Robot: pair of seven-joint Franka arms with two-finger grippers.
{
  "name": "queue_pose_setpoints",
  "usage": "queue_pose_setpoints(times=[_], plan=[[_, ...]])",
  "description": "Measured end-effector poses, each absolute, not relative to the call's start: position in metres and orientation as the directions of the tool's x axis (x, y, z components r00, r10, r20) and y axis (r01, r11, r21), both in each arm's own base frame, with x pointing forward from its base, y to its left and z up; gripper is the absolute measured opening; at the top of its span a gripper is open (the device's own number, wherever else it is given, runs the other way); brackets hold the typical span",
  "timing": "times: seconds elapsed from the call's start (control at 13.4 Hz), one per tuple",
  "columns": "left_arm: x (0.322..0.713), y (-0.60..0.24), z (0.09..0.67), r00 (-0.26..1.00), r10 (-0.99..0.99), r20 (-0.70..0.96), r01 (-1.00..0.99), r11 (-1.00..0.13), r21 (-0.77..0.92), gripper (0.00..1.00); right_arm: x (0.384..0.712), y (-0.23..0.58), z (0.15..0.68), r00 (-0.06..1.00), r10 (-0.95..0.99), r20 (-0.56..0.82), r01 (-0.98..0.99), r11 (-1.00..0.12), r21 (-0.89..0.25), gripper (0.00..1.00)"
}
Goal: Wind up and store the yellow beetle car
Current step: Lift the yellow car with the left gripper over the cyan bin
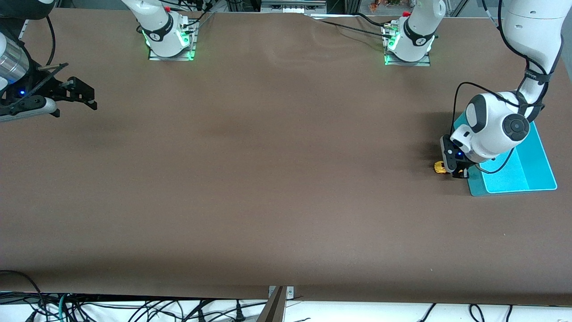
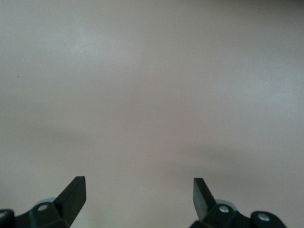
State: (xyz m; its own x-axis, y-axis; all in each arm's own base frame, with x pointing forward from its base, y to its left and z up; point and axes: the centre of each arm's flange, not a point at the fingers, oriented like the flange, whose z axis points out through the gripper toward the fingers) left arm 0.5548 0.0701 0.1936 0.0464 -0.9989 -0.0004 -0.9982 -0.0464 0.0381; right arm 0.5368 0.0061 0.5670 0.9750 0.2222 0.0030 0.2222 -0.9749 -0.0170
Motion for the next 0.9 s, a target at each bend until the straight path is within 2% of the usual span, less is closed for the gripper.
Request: queue_pose_setpoints(times=[0.37, 0.9], plan=[[0.574, 0.059, 0.228, 0.059, -0.998, 0.035, -0.992, -0.054, 0.118, 0.46, 0.537, 0.006, 0.567, 0.975, 0.222, 0.003, 0.222, -0.975, -0.017, 1.00], [0.597, 0.112, 0.312, 0.122, -0.992, 0.039, -0.968, -0.110, 0.226, 0.46, 0.537, 0.008, 0.567, 0.974, 0.226, 0.003, 0.226, -0.974, -0.017, 1.00]])
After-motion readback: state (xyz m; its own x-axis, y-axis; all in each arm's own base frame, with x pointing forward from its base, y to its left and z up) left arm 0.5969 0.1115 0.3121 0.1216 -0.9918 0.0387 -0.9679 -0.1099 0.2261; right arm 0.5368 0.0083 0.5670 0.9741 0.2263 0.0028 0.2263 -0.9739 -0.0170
